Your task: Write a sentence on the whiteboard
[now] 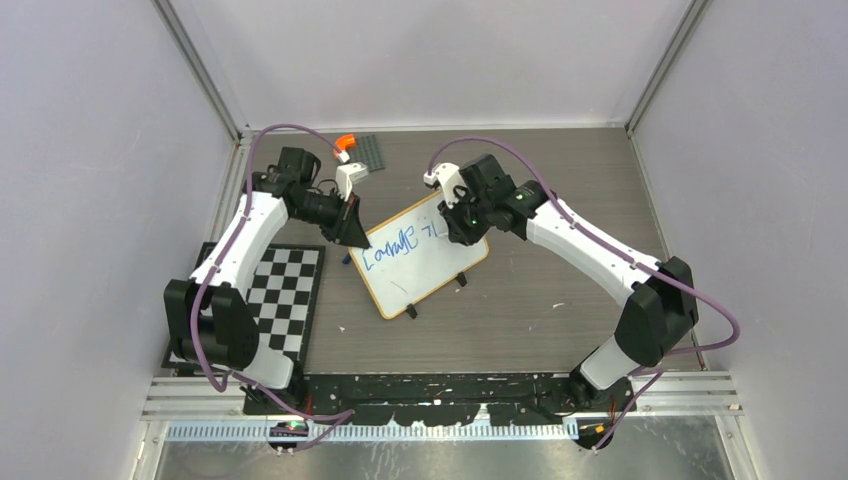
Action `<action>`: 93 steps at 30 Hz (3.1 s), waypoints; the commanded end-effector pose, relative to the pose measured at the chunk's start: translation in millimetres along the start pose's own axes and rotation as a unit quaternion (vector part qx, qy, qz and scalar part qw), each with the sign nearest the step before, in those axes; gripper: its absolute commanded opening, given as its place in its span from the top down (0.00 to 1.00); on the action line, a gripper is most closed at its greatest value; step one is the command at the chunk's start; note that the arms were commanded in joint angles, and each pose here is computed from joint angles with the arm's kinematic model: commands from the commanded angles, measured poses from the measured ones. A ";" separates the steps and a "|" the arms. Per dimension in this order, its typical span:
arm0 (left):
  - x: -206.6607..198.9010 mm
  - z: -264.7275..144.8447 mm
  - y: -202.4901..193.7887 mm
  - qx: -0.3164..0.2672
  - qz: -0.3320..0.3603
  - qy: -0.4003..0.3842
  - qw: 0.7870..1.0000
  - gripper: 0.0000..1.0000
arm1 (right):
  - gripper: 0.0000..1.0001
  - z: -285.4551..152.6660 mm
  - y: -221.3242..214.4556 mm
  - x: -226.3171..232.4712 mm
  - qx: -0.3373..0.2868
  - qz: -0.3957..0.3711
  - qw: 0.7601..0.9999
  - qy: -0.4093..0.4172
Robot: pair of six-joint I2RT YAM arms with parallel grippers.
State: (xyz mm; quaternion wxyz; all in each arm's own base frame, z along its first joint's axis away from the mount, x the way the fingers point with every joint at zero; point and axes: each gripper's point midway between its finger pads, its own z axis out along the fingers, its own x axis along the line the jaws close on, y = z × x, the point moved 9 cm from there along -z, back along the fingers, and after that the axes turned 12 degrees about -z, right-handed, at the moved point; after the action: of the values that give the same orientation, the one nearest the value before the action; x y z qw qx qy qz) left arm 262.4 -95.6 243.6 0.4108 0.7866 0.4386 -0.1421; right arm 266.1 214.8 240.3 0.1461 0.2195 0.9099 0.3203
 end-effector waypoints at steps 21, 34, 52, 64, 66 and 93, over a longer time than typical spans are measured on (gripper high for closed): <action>-2.2 -0.5 4.4 -0.009 0.033 -0.004 0.999 1.00 | 1.00 -15.7 27.0 -37.0 -0.049 -0.006 0.996 -0.073; 1.6 1.5 5.3 -0.005 0.033 0.000 0.999 1.00 | 1.00 -7.2 4.2 -17.4 -0.020 0.001 1.000 -0.022; -7.1 -14.4 7.0 -0.019 0.011 -0.008 1.000 0.51 | 1.00 -45.7 17.5 34.1 -0.061 -0.018 0.993 0.104; 2.3 -19.1 -14.4 -0.042 -0.028 -0.038 0.998 0.46 | 1.00 -32.1 23.4 68.0 -0.104 -0.029 0.989 0.105; 3.3 -16.9 -12.6 -0.041 -0.033 -0.049 0.997 0.48 | 1.00 -24.4 28.1 75.3 -0.111 -0.033 0.988 0.106; 27.2 -2.1 -11.4 -0.021 -0.055 -0.031 0.998 0.87 | 1.00 39.1 18.7 129.2 -0.160 -0.134 0.978 0.022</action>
State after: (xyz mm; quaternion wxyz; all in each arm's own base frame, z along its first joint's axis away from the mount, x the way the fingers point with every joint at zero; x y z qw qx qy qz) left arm 263.1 -76.2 223.3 0.4257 0.7443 0.4779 -0.1910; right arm 175.3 298.2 200.4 0.1763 0.0770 0.8888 0.4160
